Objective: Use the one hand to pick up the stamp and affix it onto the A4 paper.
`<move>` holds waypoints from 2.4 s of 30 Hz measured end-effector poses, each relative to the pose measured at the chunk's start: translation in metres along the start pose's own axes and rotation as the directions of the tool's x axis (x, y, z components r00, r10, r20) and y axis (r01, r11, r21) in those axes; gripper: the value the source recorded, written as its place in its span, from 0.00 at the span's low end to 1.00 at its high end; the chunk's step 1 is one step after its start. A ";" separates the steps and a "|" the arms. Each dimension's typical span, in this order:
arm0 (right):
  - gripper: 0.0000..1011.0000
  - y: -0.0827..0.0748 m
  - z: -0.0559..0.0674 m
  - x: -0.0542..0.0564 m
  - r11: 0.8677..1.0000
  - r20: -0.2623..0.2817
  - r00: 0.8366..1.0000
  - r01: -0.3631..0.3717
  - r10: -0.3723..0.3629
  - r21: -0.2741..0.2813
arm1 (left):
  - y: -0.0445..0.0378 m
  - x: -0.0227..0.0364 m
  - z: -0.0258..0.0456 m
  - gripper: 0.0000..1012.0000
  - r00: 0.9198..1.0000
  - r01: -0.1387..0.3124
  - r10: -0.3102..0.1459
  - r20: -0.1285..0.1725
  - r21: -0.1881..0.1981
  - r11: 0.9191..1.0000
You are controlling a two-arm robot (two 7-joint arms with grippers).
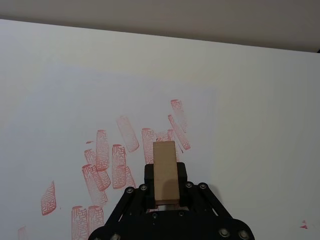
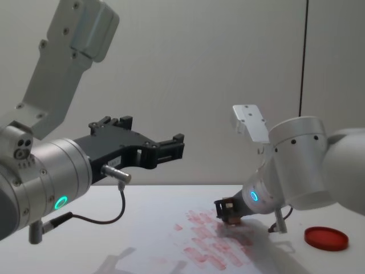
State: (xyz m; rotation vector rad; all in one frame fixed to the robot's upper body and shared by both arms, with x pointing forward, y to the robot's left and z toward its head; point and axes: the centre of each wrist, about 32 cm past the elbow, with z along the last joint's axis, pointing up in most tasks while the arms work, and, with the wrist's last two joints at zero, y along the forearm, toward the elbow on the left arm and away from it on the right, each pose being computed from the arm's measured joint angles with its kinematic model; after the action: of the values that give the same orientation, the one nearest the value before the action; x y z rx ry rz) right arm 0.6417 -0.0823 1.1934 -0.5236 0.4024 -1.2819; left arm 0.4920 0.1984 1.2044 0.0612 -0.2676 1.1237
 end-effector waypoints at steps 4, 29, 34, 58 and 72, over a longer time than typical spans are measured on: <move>0.22 0.000 0.000 0.000 1.000 0.002 1.000 -0.001 0.001 0.002 | 0.0000 0.0000 0.0000 0.98 1.000 0.000 0.000 0.000 0.000 1.000; 0.22 -0.044 0.021 -0.001 0.961 0.059 0.997 0.039 -0.057 0.273 | 0.0000 0.0000 0.0000 0.98 1.000 0.000 0.000 0.000 0.000 1.000; 0.22 -0.058 0.023 0.004 0.944 0.050 0.996 0.054 -0.074 0.324 | 0.0000 0.0000 0.0000 0.98 1.000 0.000 0.000 0.000 0.000 1.000; 0.22 -0.101 -0.035 0.059 0.956 -0.082 0.987 0.153 -0.137 0.251 | 0.0000 0.0000 0.0000 0.98 1.000 0.000 0.000 0.000 0.000 1.000; 0.22 -0.103 -0.059 0.078 0.969 -0.122 0.985 0.141 -0.118 0.203 | 0.0000 0.0000 0.0000 0.98 1.000 0.000 0.000 0.000 0.000 1.000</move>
State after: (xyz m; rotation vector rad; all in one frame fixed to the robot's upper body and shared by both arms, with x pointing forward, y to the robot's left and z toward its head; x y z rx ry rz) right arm 0.5462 -0.1870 1.2043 -0.3040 0.3219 -1.4650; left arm 0.4920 0.1984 1.2044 0.0612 -0.2676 1.1237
